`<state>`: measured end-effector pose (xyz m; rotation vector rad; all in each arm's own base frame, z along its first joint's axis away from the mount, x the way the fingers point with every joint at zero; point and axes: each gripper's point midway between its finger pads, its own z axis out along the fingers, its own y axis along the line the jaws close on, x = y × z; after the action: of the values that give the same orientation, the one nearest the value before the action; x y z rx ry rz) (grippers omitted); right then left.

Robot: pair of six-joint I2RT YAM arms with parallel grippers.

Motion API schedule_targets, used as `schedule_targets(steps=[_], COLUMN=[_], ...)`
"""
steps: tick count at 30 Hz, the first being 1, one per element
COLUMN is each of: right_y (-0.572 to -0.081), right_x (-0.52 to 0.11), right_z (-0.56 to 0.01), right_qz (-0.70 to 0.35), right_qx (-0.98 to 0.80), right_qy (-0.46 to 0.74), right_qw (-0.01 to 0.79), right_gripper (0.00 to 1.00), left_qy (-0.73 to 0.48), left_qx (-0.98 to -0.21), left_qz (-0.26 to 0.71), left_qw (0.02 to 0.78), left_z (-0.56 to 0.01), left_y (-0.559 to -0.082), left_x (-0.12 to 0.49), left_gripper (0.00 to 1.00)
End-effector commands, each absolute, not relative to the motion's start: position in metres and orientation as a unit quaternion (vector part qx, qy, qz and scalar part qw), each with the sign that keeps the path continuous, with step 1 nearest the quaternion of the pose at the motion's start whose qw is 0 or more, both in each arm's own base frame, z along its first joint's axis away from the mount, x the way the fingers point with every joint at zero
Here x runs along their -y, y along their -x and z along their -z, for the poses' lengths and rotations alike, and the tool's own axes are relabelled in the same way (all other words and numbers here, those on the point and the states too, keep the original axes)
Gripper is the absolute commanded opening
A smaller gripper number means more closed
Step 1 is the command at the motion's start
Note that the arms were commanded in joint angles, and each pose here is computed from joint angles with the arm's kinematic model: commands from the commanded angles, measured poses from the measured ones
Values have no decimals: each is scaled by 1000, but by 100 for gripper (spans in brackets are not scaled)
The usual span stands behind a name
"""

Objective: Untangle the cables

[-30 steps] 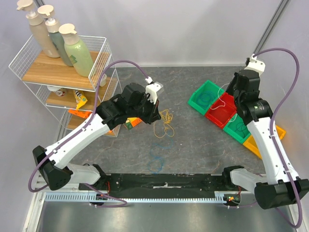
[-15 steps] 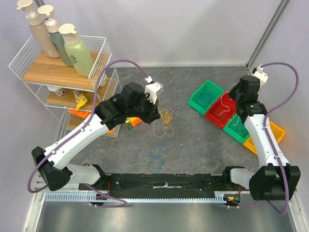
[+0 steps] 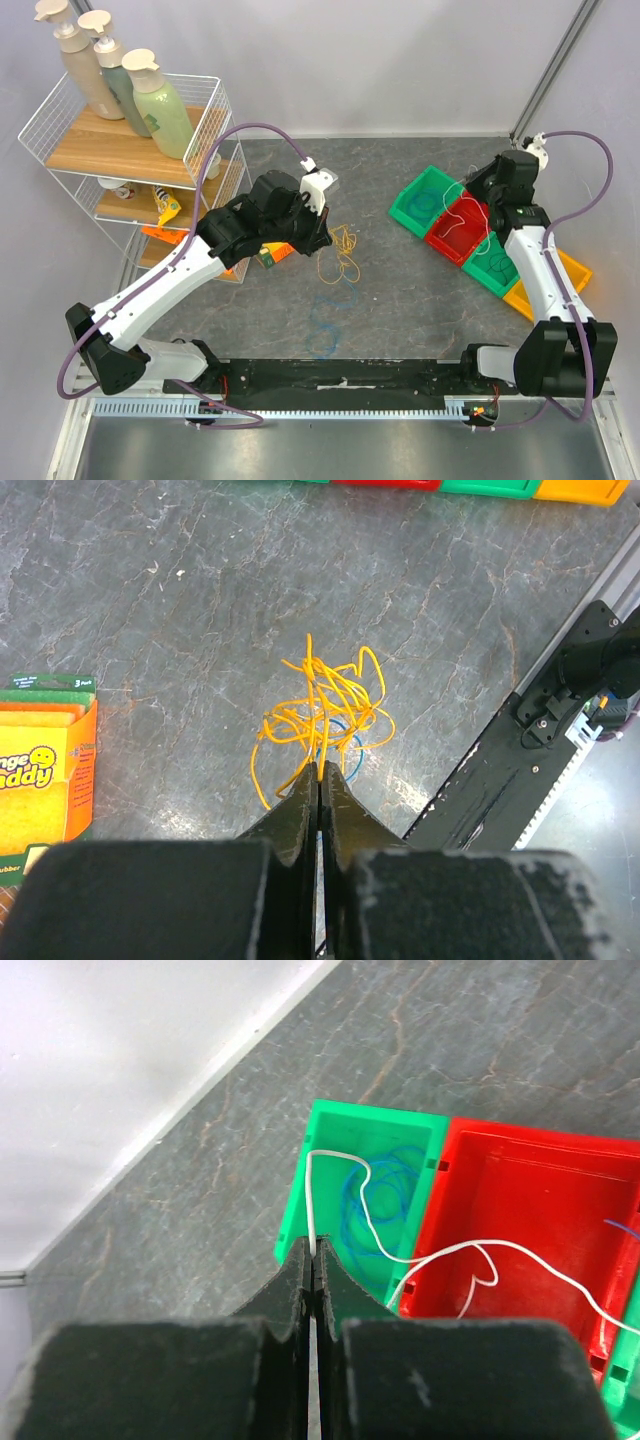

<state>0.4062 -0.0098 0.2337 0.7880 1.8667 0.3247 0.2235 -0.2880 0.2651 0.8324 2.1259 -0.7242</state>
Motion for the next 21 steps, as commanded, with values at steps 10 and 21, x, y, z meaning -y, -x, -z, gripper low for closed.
schedule_targets(steps=[10,21], right_y=[-428,-428], right_x=[7,23], right_z=[-279,-231], right_qz=[-182,-153], right_qx=[-727,-735], right_qy=[-336,-348], right_qw=[571,562], right_gripper=[0,0], left_qy=[-341,-342], left_qx=[-809,-811], left_qz=[264,253], left_qw=[399,402], left_z=[-282,-276], left_y=[-233,-231], left_x=[286,279], left_gripper=[2,2])
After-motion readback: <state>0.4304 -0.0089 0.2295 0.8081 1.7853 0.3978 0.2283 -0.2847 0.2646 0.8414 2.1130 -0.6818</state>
